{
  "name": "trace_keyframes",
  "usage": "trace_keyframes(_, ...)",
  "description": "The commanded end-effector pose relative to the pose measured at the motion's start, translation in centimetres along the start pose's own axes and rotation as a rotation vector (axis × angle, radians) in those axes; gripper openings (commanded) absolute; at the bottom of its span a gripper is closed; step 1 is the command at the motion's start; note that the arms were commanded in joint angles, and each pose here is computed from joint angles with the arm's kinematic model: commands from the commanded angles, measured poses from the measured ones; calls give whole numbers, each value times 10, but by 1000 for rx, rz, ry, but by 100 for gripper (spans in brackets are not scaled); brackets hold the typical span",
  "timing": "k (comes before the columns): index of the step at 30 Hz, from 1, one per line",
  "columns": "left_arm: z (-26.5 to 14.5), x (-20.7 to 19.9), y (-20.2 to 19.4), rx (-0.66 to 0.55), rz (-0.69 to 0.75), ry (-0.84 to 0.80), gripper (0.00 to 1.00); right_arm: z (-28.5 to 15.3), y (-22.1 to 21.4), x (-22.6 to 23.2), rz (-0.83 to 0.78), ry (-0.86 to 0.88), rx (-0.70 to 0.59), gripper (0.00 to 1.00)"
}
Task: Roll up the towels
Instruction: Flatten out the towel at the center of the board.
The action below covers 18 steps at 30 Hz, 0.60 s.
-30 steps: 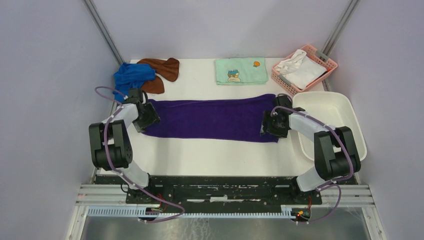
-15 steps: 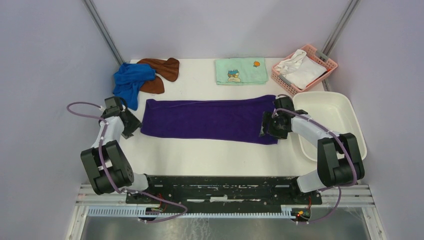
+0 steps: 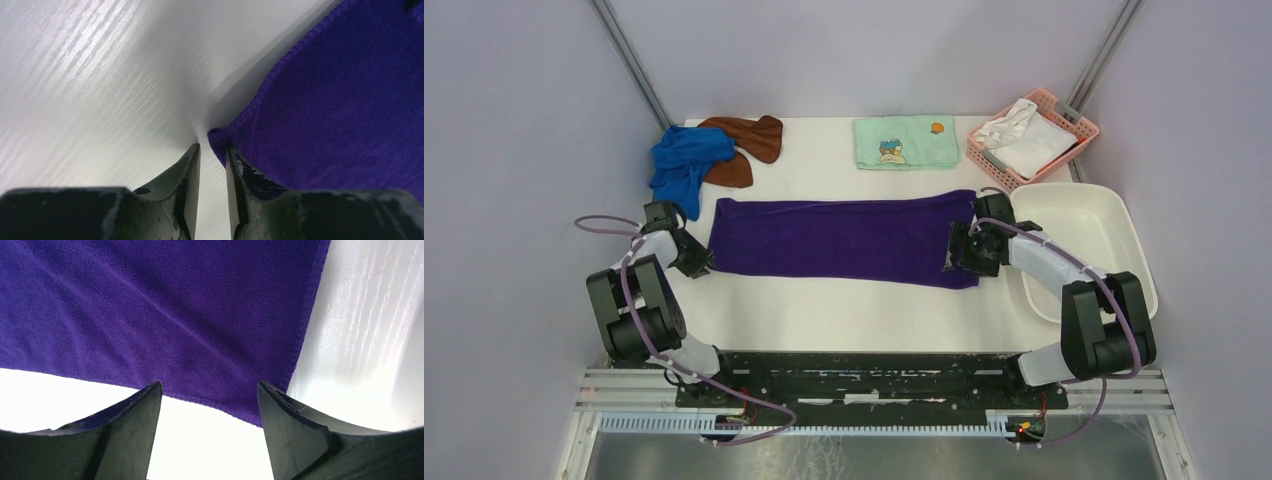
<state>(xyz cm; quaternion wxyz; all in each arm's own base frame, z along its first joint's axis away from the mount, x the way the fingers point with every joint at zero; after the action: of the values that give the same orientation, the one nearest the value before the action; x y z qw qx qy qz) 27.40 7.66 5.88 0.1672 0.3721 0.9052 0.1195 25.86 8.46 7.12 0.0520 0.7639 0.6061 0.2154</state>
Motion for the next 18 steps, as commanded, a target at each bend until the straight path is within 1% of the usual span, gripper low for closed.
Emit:
trace_keyframes(1,11,-12,8,-13,-55,-52,32,-6,8,4,-19,25,-50,78)
trace_keyframes(13,11,-31,14,-35,-29,-63,33,-5,7,3,-23,27,-49,78)
trace_keyframes(15,13,-33,14,-34,-21,-55,30,-4,7,3,-23,26,-49,78)
trace_keyframes(18,14,-37,15,-33,-12,-52,18,-4,7,3,-22,27,-49,78)
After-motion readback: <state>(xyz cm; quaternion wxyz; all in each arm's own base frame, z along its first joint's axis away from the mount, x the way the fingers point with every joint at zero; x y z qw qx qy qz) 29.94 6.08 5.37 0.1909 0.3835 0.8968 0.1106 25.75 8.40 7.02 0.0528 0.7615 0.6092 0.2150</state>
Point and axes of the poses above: each gripper's point midway between its finger pads, its own z axis out along the fingers, its own x axis along the line the jaws close on, y = z × x, the point moved 4 cm from there along -z, back along the fingers, and after that the axes turned 3 degrees about z, right-handed, at the moved point
